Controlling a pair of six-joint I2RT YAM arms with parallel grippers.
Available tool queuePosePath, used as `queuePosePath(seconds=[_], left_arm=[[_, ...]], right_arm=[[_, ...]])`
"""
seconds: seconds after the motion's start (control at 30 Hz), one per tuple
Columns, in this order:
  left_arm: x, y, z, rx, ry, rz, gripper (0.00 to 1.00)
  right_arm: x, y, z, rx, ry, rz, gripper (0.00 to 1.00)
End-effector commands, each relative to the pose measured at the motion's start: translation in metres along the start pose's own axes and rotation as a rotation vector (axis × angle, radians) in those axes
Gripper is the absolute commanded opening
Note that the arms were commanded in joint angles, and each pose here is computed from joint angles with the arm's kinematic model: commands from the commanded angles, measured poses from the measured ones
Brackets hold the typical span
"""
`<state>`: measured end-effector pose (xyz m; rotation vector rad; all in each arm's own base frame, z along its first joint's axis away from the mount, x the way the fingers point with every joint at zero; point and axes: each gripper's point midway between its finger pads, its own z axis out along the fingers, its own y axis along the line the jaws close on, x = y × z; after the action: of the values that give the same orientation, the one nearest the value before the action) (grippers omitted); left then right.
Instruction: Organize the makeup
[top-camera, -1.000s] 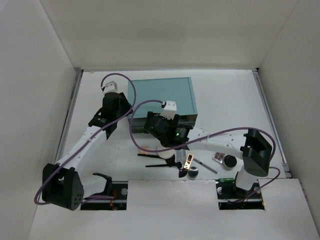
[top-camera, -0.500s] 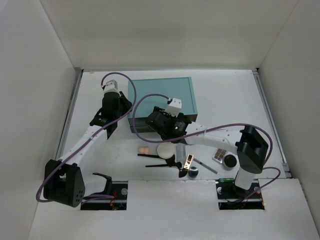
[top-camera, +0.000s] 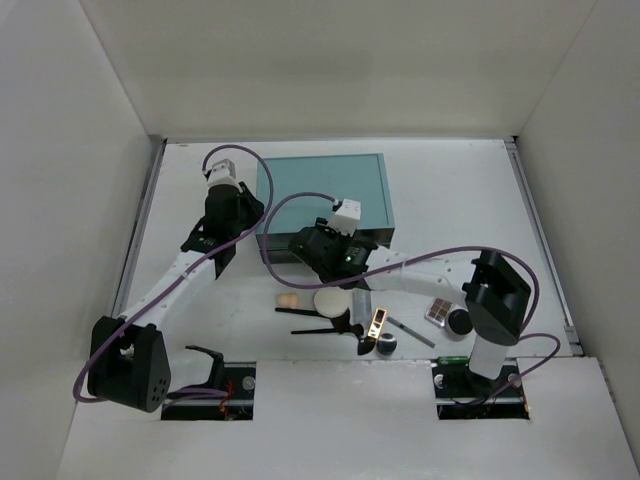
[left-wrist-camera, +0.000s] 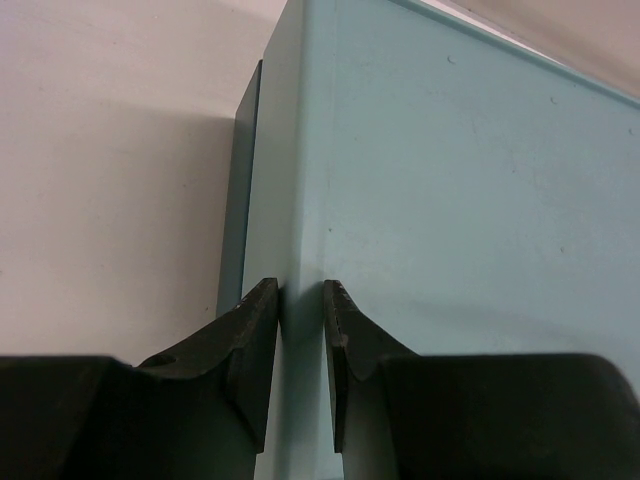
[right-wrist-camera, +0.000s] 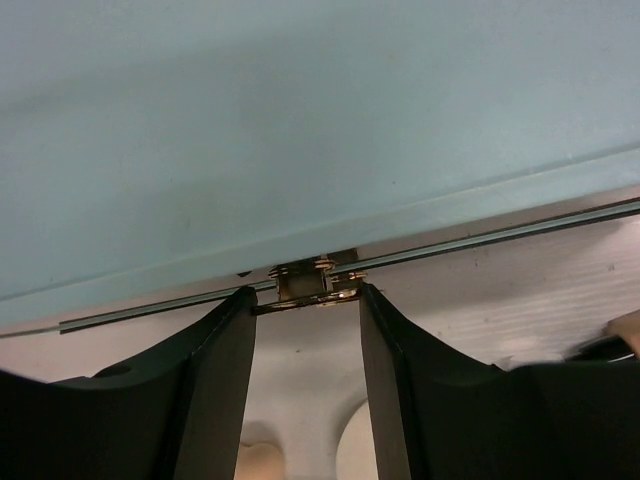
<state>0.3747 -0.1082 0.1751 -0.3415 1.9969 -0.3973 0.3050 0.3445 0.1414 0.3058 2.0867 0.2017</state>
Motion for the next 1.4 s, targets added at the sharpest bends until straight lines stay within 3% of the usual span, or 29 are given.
queuePosePath(seconds=[0.0,0.47,0.57,0.87,0.93,1.07,1.2,1.3,1.33,1.37], left_arm=[[0.044,0.016,0.001,-0.036,0.13,0.026,0.05],[0.052,0.025,0.01,-0.075,0.144,0.024,0.03],[0.051,0.023,0.014,-0.078,0.146,0.025,0.03],[0.043,0.019,0.034,-0.097,0.145,0.025,0.02],[0.043,0.018,0.039,-0.099,0.151,0.027,0.02],[0.042,0.015,0.037,-0.094,0.15,0.029,0.02],[0.026,0.011,0.022,-0.071,0.102,0.02,0.13],[0.005,0.003,0.006,-0.047,0.052,0.012,0.34],[-0.004,0.0,0.001,-0.039,0.034,0.009,0.45],[-0.013,-0.003,-0.005,-0.03,0.016,0.009,0.64]], right_arm=[[0.007,0.011,-0.022,-0.063,0.0,0.032,0.16],[0.068,0.002,-0.088,-0.097,0.126,-0.054,0.15],[0.066,0.0,-0.09,-0.09,0.125,-0.068,0.25],[0.047,-0.004,-0.112,-0.178,0.161,-0.149,0.68],[0.05,-0.007,-0.119,-0.209,0.197,-0.173,0.74],[0.066,-0.021,-0.141,-0.267,0.282,-0.198,0.77],[0.094,-0.064,-0.152,-0.236,0.405,-0.17,0.77],[0.112,-0.1,-0.152,-0.17,0.47,-0.16,0.74],[0.117,-0.112,-0.152,-0.143,0.487,-0.167,0.74],[0.122,-0.121,-0.154,-0.12,0.503,-0.176,0.74]])
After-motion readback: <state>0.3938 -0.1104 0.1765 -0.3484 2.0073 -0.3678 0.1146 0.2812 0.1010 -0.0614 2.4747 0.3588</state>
